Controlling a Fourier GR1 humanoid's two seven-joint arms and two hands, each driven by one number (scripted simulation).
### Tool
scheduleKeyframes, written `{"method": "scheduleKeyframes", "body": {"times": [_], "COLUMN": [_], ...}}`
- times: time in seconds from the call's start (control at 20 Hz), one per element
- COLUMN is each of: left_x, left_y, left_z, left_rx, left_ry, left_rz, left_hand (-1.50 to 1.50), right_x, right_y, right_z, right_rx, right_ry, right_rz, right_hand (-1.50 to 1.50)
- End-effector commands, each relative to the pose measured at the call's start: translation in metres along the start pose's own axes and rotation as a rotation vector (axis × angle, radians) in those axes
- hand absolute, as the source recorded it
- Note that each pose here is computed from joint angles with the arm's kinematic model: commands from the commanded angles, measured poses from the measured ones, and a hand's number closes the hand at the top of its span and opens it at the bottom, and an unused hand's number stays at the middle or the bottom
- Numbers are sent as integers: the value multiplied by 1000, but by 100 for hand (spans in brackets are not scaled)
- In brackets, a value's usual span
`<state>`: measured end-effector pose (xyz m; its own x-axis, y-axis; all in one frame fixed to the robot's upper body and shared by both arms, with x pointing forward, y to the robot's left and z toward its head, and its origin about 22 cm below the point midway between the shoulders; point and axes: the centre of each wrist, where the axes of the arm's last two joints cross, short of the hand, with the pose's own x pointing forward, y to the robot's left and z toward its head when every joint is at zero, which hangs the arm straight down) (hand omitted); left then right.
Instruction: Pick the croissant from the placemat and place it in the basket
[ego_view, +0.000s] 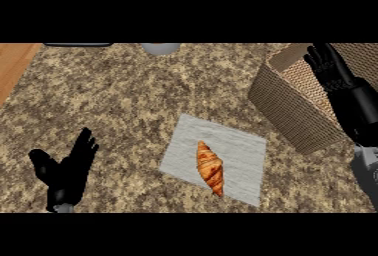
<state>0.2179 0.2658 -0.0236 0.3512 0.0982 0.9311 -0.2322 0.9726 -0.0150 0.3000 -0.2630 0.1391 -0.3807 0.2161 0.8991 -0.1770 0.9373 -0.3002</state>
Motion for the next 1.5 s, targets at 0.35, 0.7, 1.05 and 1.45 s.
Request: {"method": "scheduleKeyframes", "body": {"times": [0.35, 0.7, 1.05, 1.45], "left_x": [86, 88, 94, 94], "left_y": [4, 9, 23, 24], "left_z": [-28, -31, -39, -40], "left_rx": [-46, -19, 22, 11], "left_ry": [-354, -341, -336, -324], "left_rz": [-228, -221, -238, -227], "left_hand": [0, 0, 0, 0], "right_x": [-3, -46, -25, 22], "right_y": [122, 171, 190, 239], "right_z": [-2, 11, -2, 15], "right_rx": [174, -195, -169, 198], "right_ry": [-213, -111, 164, 544], "right_rz": [204, 639, 940, 1131], "right_hand": [150, -150, -150, -150]}}
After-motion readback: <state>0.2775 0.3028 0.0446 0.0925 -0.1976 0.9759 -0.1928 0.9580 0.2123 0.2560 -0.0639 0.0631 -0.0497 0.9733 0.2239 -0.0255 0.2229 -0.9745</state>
